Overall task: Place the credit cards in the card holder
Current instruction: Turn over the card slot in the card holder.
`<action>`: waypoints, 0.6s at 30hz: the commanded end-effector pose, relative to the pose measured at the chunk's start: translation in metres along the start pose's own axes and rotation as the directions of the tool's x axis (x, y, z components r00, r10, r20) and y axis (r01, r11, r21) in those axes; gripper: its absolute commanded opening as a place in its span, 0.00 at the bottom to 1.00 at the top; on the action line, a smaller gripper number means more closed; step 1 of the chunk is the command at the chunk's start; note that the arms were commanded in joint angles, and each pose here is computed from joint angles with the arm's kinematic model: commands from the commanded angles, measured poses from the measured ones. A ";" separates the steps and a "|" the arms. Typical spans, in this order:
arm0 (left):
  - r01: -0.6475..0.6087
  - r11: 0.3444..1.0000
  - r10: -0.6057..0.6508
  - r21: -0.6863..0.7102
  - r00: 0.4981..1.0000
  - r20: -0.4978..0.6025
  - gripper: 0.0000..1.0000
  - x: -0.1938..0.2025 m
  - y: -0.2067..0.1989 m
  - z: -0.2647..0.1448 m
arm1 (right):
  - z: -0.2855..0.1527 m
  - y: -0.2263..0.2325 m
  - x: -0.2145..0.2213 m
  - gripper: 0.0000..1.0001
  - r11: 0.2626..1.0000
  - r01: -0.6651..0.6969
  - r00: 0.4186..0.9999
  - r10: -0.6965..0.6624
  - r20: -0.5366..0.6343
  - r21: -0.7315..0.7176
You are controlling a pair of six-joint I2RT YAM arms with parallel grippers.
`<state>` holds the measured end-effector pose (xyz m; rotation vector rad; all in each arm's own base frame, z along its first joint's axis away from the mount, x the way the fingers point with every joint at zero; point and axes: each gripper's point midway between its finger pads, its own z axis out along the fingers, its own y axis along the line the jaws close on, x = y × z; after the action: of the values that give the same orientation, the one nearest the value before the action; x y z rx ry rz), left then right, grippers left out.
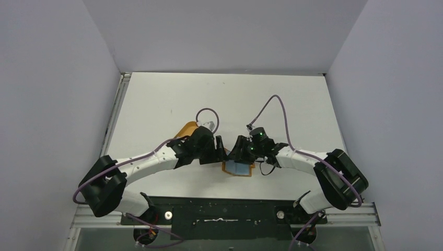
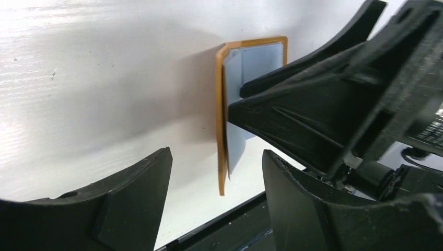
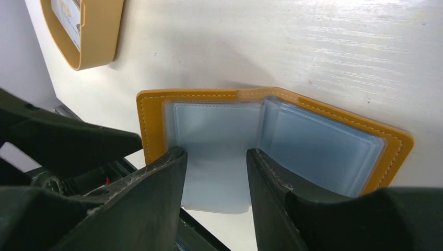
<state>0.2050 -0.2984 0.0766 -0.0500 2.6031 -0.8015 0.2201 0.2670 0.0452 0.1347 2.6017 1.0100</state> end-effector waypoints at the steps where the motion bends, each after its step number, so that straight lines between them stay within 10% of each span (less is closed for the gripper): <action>1: -0.013 0.999 0.011 0.036 0.998 0.066 0.64 -0.016 -0.012 -0.021 | 0.003 0.012 -0.012 0.47 0.999 0.046 0.998 -0.047 0.035 0.011; 10: -0.035 0.997 0.030 0.071 0.997 0.067 0.75 -0.011 -0.014 -0.021 | 0.013 0.019 -0.012 0.56 1.000 0.019 0.999 -0.020 0.030 0.023; 18: -0.037 0.986 0.025 0.162 0.997 0.072 0.41 -0.004 -0.024 -0.016 | 0.017 0.030 -0.020 0.66 0.999 -0.039 0.997 0.039 0.059 -0.003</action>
<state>0.1937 -0.2877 0.0812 -0.0337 2.5644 -0.8321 0.2252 0.2817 0.0420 0.1703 2.6359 0.9604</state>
